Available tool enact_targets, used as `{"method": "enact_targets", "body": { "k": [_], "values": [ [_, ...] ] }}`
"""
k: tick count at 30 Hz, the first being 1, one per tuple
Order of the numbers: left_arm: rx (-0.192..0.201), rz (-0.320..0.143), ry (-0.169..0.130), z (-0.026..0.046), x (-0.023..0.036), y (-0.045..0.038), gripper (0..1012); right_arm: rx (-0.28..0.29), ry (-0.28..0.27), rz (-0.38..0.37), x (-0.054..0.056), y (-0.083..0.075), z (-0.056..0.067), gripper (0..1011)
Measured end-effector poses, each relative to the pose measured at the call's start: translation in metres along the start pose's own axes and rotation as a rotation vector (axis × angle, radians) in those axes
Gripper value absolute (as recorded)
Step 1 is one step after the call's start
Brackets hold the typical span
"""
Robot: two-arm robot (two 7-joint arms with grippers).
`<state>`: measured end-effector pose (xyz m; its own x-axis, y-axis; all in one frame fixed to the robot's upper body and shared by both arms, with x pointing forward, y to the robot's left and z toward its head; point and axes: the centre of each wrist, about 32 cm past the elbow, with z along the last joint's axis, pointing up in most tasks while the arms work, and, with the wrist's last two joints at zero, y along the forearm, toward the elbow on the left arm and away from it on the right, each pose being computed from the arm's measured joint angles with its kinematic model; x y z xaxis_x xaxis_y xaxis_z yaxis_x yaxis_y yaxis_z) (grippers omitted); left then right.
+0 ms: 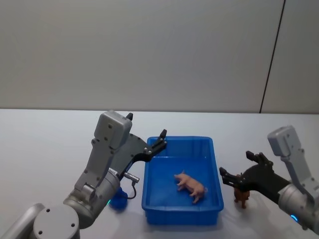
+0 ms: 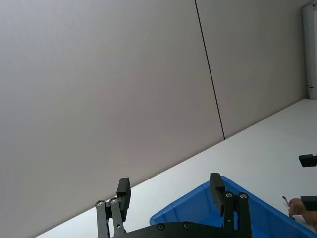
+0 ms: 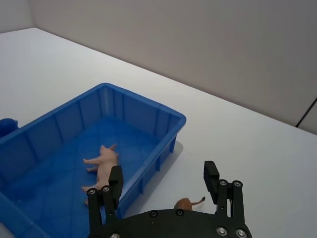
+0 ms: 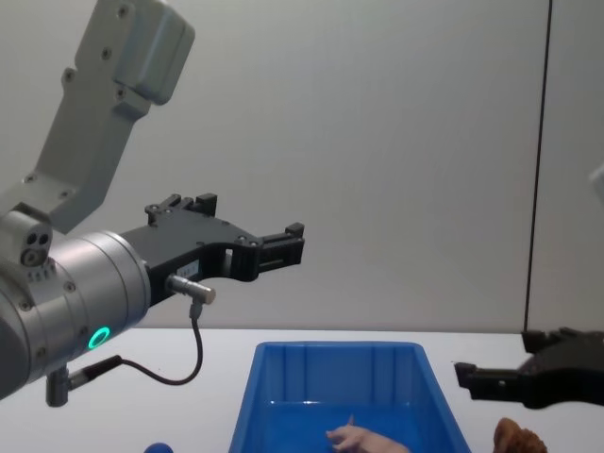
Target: Pick up the two dolls from the table and place them into the box.
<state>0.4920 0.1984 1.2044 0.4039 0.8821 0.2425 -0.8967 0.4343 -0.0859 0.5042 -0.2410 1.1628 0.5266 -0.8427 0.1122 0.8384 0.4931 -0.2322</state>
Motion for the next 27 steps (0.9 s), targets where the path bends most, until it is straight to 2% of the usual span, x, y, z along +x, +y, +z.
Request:
{"method": "enact_targets", "body": {
  "k": [6, 13, 27],
  "values": [
    [0.0, 0.0, 0.0, 0.0, 0.0, 0.0, 1001, -0.022, 0.017, -0.017, -0.001, -0.011, -0.007, 1001],
    [0.0, 0.0, 0.0, 0.0, 0.0, 0.0, 1001, -0.051, 0.029, -0.032, -0.003, -0.016, -0.014, 1001],
    [0.0, 0.0, 0.0, 0.0, 0.0, 0.0, 1002, -0.116, 0.049, -0.046, -0.006, -0.014, -0.029, 1001]
  ]
}}
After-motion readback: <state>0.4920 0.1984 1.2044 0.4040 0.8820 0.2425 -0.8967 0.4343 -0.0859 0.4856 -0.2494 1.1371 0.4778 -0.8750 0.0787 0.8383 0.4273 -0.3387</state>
